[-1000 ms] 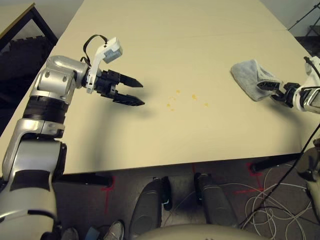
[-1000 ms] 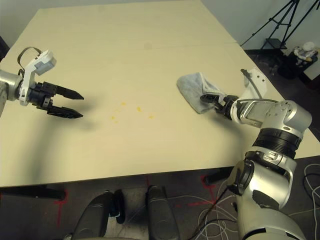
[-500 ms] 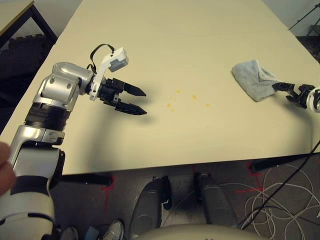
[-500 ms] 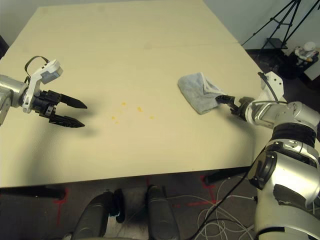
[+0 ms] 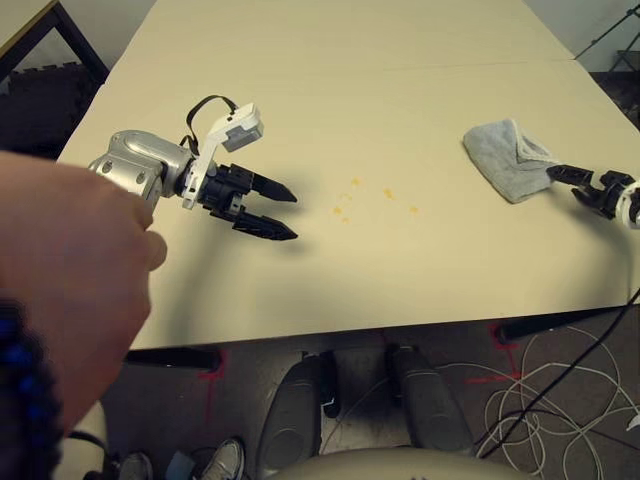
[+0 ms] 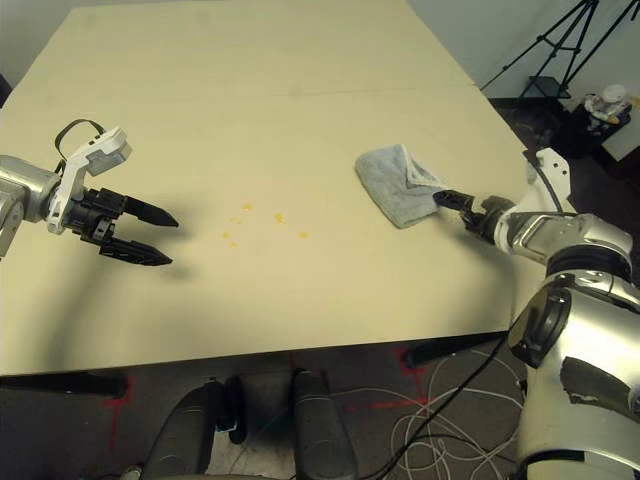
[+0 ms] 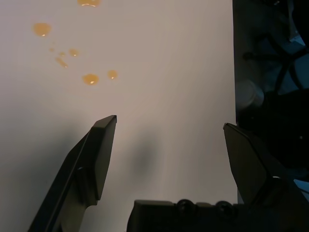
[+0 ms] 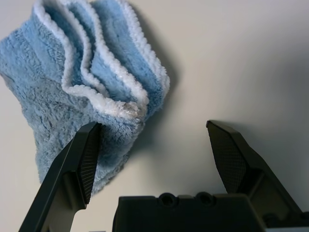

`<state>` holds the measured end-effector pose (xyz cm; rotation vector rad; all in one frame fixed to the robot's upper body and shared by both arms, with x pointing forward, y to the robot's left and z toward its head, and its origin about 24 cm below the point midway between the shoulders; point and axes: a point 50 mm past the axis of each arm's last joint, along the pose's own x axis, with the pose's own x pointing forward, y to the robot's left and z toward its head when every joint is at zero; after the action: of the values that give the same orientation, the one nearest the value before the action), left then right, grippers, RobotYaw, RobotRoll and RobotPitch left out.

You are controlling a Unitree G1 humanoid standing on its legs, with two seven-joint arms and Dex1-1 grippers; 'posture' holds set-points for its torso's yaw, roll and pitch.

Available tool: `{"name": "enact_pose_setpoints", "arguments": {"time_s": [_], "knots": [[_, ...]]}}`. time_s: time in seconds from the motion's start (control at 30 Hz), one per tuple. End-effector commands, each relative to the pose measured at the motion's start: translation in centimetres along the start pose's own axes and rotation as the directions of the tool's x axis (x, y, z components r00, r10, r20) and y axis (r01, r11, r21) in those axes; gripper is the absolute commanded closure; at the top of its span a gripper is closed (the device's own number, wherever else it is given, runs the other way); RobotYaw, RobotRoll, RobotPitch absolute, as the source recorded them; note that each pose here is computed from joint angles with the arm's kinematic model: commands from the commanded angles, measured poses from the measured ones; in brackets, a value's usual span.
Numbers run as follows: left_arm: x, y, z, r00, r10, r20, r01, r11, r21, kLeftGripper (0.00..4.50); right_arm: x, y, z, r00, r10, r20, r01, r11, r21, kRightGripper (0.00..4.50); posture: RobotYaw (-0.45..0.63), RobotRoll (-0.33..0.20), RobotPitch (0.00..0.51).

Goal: Wipe the water off the table with a rag.

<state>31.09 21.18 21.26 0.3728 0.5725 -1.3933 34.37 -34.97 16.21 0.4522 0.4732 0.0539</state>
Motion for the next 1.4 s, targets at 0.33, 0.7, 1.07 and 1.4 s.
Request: {"name": "enact_pose_setpoints", "arguments": {"time_s": [0.33, 0.7, 1.07, 1.4], "knots": [[-0.1, -0.9, -0.2, 1.0, -0.011, -0.017, 0.011, 1.0, -0.014, 0.0, 2.3, 3.1, -3.1, 0.961, 0.174, -0.214, -0.161, 0.984, 0.077, 0.03, -0.04, 0.0, 0.241], [0.0, -1.1, -0.3, 1.0, -0.007, -0.018, 0.007, 1.0, -0.022, 0.0, 4.8, 6.9, -4.0, 0.95, 0.235, -0.207, -0.217, 0.971, 0.104, 0.03, -0.03, 0.0, 0.25], [0.2, -1.3, -0.5, 1.0, -0.007, -0.013, 0.007, 0.999, -0.031, 0.0, 5.1, 6.9, -3.6, 0.964, 0.205, -0.169, -0.197, 0.978, 0.062, 0.91, -0.03, 0.0, 0.246], [0.5, -1.0, -0.4, 1.0, -0.012, -0.011, 0.012, 1.0, -0.025, 0.0, 5.2, 7.5, -3.3, 0.964, 0.222, -0.144, -0.213, 0.974, 0.075, 4.19, -0.05, 0.0, 0.249]]}}
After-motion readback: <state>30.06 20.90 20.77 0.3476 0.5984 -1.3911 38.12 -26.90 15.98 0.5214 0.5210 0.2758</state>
